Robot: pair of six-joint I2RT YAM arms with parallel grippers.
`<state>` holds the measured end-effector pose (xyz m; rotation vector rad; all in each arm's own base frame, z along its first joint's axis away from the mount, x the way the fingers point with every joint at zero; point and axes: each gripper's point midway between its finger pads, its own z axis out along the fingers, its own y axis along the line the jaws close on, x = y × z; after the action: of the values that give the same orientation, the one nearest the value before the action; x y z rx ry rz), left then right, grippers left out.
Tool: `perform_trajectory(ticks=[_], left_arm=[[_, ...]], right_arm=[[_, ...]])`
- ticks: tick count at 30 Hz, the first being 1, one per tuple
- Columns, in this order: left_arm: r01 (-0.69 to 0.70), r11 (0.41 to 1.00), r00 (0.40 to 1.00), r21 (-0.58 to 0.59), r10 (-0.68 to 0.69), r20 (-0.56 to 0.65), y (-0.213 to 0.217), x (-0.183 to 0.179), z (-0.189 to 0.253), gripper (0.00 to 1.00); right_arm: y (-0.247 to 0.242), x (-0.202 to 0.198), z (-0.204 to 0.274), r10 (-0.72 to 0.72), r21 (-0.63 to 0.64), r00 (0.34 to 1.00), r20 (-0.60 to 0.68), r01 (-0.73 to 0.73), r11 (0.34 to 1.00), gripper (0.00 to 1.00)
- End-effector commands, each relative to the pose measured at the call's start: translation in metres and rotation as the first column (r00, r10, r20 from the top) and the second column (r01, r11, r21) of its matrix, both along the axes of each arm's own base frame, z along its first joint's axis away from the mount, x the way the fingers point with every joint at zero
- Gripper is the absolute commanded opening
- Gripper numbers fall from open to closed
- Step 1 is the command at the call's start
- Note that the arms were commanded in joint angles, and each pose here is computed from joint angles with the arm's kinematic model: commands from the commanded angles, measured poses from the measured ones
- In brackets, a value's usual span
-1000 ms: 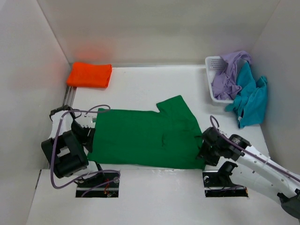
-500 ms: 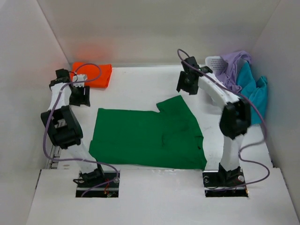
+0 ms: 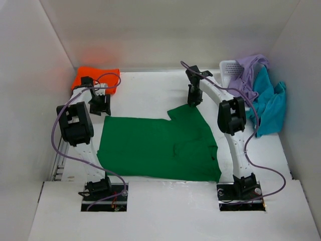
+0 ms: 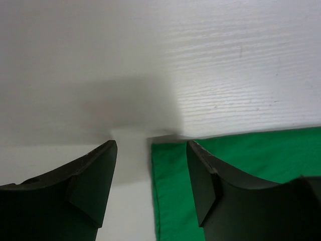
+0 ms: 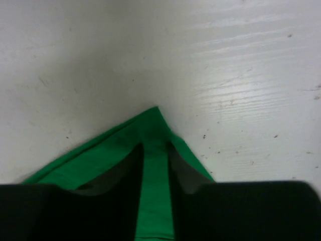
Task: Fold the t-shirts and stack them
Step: Grap the side of the flattened tshirt furthest away from the robot with both arms
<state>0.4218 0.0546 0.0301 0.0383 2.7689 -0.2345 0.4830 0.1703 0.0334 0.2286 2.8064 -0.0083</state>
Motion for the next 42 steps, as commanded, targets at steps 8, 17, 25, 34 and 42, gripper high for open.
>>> perform_trajectory(ticks=[8,17,25,34,42], left_arm=[[-0.003,1.0,0.999,-0.023,0.004,0.049,-0.015,0.02,0.003,0.57],[0.07,0.988,0.996,-0.136,-0.078,-0.051,-0.05,-0.017,-0.007,0.49],[0.087,0.995,0.994,-0.053,-0.09,-0.057,-0.04,-0.025,-0.012,0.0],[0.221,0.965,0.947,0.14,-0.246,0.207,-0.038,-0.025,0.061,0.0],[0.282,0.916,0.907,0.285,-0.351,0.233,-0.032,-0.061,0.09,0.0]], right_arm=[[0.016,-0.01,0.021,0.023,0.02,0.999,0.027,-0.023,1.0,0.0],[0.02,-0.024,0.062,0.009,0.076,0.991,0.136,-0.02,0.997,0.0],[0.018,-0.043,0.101,-0.003,0.12,0.973,0.23,-0.025,0.992,0.0],[0.013,-0.108,0.12,-0.017,0.175,0.96,0.28,-0.033,0.984,0.0],[0.015,-0.181,0.119,-0.023,0.222,0.958,0.287,-0.043,0.974,0.0]])
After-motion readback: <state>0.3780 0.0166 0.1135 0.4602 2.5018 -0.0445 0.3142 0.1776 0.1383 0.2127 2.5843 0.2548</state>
